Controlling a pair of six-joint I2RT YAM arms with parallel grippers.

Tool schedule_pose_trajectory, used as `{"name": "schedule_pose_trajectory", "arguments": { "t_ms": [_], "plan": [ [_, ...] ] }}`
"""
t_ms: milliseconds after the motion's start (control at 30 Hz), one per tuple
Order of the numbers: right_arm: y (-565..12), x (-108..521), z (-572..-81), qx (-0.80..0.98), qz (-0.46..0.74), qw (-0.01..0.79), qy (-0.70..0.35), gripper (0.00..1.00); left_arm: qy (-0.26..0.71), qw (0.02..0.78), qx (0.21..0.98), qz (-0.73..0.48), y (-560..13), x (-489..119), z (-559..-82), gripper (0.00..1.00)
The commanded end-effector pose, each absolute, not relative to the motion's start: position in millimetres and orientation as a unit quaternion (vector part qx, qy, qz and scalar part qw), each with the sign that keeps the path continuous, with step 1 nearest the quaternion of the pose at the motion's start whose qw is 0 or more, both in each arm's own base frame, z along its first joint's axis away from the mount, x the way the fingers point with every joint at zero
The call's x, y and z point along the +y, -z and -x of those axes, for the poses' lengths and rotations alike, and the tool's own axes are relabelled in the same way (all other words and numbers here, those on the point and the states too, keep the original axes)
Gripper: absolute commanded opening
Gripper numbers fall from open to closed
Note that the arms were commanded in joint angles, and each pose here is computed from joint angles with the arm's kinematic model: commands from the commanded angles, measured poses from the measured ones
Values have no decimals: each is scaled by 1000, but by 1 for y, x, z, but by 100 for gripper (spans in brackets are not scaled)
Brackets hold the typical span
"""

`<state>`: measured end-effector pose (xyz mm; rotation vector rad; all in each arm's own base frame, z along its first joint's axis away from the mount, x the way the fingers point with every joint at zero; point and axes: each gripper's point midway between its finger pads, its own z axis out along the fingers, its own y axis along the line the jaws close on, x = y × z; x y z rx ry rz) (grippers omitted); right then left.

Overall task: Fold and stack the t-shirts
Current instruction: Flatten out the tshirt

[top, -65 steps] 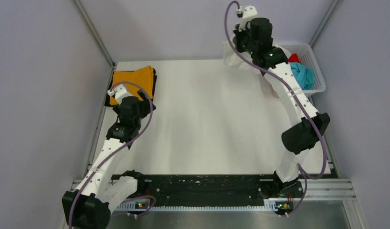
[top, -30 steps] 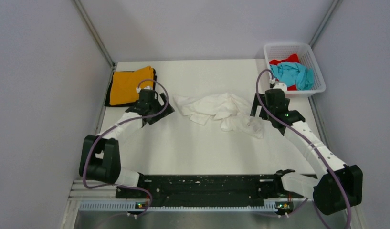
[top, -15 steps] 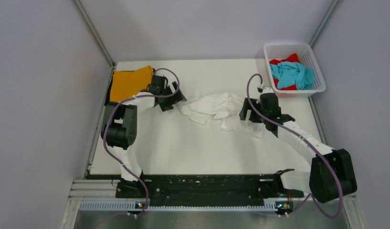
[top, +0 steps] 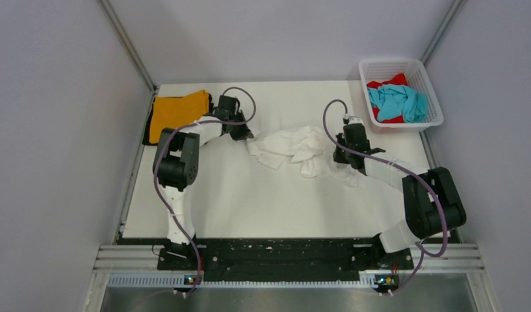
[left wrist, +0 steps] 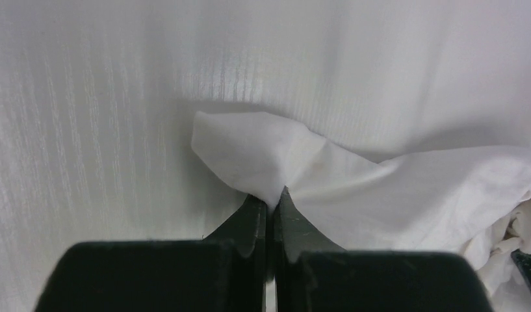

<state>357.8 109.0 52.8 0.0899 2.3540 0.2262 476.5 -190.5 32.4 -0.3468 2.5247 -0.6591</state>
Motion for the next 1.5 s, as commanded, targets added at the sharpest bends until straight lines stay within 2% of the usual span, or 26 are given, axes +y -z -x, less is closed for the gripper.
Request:
{"name": "schedule_pose_trajectory", "arguments": {
  "t_ms": [0, 133, 300, 467, 700, 867, 1033, 1267, 1367, 1467],
  "plan": [
    [-81, 92, -388, 899, -57, 433, -32, 2, 213, 291, 927, 109, -62, -176, -470, 0],
    [-114, 81, -384, 887, -60, 457, -12, 0, 211, 338, 910, 114, -99, -167, -462, 0],
    [-195, 85, -375, 845, -39, 531, -49, 0, 236, 408, 874, 120, -165, -160, -444, 0],
    [-275, 76, -359, 794, -39, 604, -59, 0, 247, 509, 815, 121, -252, -143, -417, 0],
    [-405, 87, -318, 685, 16, 717, -131, 0, 257, 669, 690, 102, -403, -108, -340, 0],
    [-496, 84, -268, 597, 57, 785, -153, 0, 243, 744, 615, 98, -474, -76, -276, 0],
    [-559, 82, -214, 527, 90, 827, -174, 0, 254, 793, 546, 85, -520, -59, -218, 0],
    [-594, 84, -157, 477, 138, 846, -197, 0, 320, 802, 504, 7, -549, -77, -159, 0],
    [-591, 84, -158, 479, 138, 845, -196, 0, 333, 793, 510, 11, -541, -81, -161, 0],
    [-580, 80, -179, 501, 116, 838, -180, 0, 323, 778, 538, 44, -521, -81, -192, 0]
  ]
}}
